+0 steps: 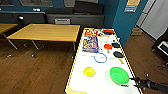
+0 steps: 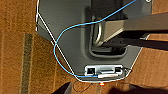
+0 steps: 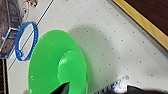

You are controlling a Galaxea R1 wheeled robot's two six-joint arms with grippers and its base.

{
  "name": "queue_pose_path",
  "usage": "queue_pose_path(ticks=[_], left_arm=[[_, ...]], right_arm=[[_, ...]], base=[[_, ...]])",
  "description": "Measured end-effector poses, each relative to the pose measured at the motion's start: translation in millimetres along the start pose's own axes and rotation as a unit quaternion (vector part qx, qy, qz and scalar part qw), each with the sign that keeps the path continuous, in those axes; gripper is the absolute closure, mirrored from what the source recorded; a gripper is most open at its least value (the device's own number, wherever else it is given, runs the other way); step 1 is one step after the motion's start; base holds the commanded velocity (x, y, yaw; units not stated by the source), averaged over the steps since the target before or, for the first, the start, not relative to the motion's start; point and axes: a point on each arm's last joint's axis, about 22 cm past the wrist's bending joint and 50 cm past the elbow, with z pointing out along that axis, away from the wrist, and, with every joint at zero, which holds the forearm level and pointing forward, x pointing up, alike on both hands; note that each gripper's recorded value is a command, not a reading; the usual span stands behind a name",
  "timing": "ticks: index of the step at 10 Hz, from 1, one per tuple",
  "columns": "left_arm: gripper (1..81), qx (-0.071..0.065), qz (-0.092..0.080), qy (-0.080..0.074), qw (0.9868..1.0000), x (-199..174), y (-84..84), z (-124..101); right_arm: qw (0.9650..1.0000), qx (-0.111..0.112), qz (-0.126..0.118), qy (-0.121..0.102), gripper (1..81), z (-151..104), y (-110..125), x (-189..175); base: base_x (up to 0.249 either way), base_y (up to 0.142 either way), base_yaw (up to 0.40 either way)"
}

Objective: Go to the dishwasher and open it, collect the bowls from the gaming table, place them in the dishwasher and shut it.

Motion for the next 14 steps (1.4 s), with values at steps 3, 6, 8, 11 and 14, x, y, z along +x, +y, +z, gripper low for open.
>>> queue_pose_path(ticks=[3,6,8,11,14], left_arm=[[1.0,0.01,0.001,0.0,0.9999,0.1,-4.8,1.4],[1.0,0.01,0.001,-0.001,1.0,-0.3,-3.7,1.9],[1.0,0.01,0.001,-0.001,1.0,-0.4,-3.6,1.9],[1.0,0.01,0.001,-0.002,0.9999,-1.0,-4.1,1.7],[1.0,0.01,0.0,-0.002,0.9999,-1.4,-4.4,1.6]], right_arm=[[0.9994,0.008,0.022,0.026,1.0,16.1,-11.3,22.7],[0.999,0.012,0.032,0.028,1.0,39.9,-23.4,22.7],[0.9987,0.008,0.04,0.03,1.0,53.7,-19.6,18.3],[0.9977,-0.001,0.059,0.032,81.1,76.5,-9.6,6.9],[0.9974,0.0,0.07,0.018,81.1,84.5,-18.7,-2.6]], base=[[0.0,0.0,0.0],[0.0,0.0,0.0],[0.0,0.0,0.0],[0.0,0.0,0.0],[0.0,0.0,0.0]])
